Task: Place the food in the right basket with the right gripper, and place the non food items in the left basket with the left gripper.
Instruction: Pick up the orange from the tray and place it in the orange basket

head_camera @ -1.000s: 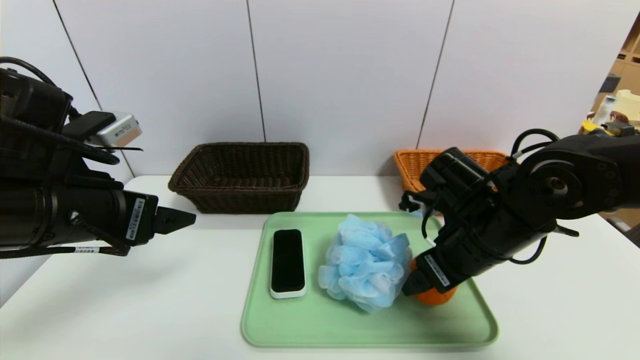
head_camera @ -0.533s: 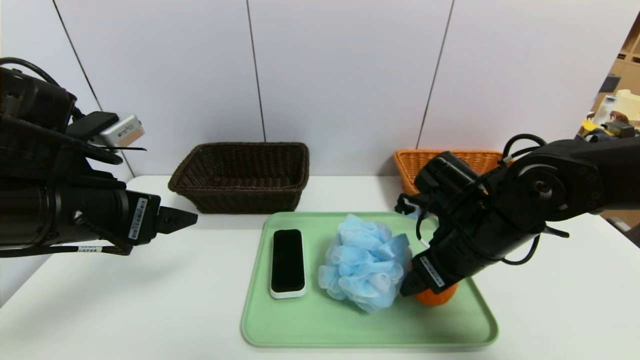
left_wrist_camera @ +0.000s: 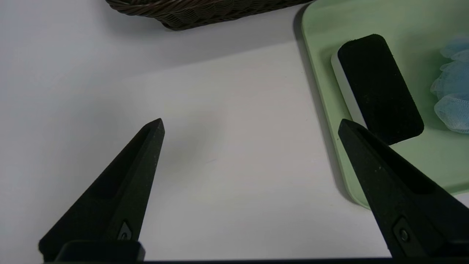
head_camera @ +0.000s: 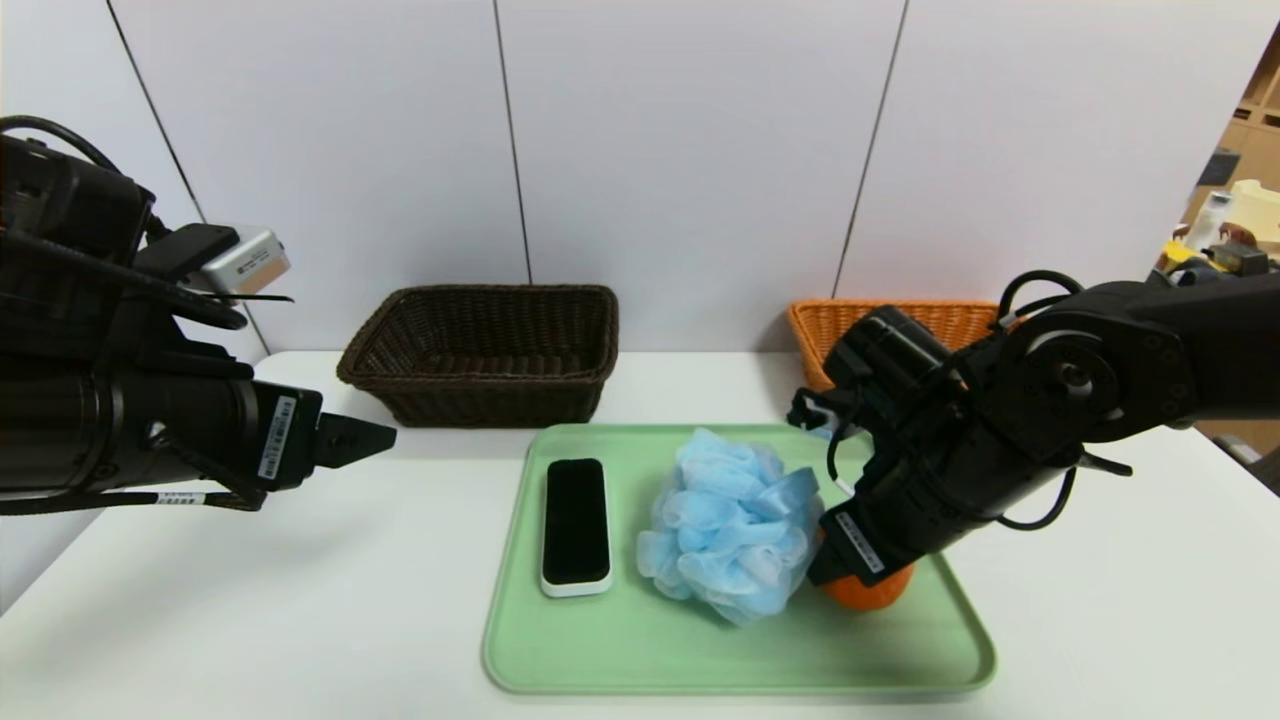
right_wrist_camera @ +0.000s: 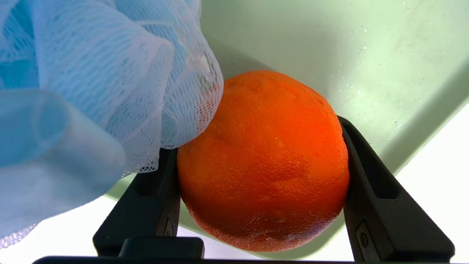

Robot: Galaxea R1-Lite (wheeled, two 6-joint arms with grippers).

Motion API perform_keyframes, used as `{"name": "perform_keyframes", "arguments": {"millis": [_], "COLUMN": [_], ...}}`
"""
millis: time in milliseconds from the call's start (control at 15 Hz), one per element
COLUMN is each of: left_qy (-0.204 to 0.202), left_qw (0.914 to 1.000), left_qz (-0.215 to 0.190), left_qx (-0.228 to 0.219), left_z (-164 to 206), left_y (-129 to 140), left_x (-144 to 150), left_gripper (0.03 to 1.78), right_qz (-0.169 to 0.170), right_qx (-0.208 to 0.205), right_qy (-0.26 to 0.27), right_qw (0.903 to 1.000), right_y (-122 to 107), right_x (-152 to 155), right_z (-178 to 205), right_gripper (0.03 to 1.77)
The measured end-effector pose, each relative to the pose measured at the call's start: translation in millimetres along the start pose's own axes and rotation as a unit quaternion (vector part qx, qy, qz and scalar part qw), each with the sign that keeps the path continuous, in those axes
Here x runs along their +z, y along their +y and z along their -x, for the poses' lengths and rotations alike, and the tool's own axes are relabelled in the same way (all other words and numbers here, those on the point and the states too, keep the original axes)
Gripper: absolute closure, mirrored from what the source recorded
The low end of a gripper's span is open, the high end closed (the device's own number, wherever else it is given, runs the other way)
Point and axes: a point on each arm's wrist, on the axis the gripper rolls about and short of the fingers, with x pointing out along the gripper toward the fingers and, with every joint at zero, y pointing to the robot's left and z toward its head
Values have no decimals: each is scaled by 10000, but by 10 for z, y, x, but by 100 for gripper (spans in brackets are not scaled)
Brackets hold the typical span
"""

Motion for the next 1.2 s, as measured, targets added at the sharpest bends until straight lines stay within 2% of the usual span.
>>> {"name": "perform_keyframes", "arguments": {"millis": [267, 733, 933, 1200], "left_qy": [23, 31, 30, 28], "left_qw": [10000, 9999, 9996, 9992], "left_qz": [-3, -88, -101, -162], "left_qx": [-4, -141, -248, -363], "left_z": [-9, -28, -18, -62], "left_y": [-2, -77, -132, -219], "left_x": [-8, 0, 5, 65], "left_gripper": [12, 12, 12, 12], "right_qz": [-8, -73, -194, -556], "right_qx": [-229, -455, -881, -1316], "right_qy": [-180, -760, -1302, -2096], "right_qw": [9996, 9960, 9874, 9673], "right_y": [-15, -51, -95, -236], "right_x": [-32, -162, -183, -160], "right_z": [145, 680, 1015, 1530], "right_gripper": [64, 64, 64, 64]}}
